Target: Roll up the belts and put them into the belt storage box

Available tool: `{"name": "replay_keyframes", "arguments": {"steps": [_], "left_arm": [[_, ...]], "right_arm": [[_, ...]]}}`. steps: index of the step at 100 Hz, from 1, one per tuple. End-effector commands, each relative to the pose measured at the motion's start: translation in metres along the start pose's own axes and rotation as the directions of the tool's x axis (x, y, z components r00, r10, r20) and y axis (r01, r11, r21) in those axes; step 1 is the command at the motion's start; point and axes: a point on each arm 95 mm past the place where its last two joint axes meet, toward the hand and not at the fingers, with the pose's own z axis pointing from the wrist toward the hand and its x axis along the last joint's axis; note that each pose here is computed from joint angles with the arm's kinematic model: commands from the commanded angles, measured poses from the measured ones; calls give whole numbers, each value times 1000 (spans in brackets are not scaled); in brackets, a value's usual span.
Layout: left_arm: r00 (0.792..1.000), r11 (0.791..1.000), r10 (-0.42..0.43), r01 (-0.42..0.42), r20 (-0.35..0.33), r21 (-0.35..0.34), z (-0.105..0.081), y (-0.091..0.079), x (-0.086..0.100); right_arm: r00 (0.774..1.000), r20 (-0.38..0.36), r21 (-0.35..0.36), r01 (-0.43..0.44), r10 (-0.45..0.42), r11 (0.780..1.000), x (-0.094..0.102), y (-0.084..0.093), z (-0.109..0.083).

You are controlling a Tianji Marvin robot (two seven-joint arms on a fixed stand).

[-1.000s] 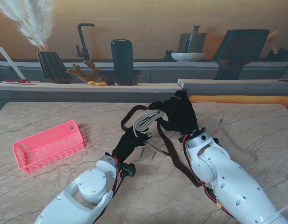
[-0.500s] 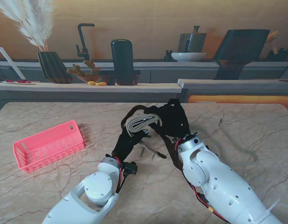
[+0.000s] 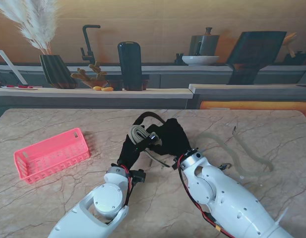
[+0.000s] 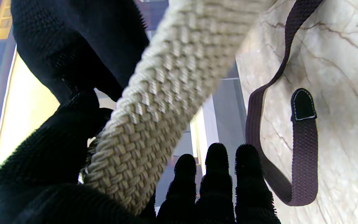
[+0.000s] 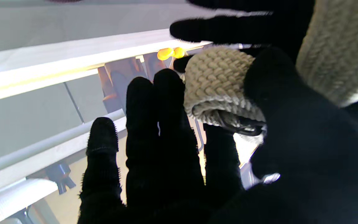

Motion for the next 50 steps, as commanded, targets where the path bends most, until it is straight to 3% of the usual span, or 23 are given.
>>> {"name": "replay_keyframes", "arguments": {"steps": [1, 32, 50], "left_arm": [[1000, 1000, -16, 16, -25, -16, 3, 14, 12], [1000, 997, -14, 16, -23, 71, 6, 14, 17], [999, 996, -27, 29, -23, 88, 5, 11, 19]], "right_arm": [[997, -45, 9, -55, 56, 998, 26, -11, 2], [995, -46, 37, -92, 94, 995, 30, -15, 0], [995, -32, 78, -96, 99, 992, 27, -14, -4]]}}
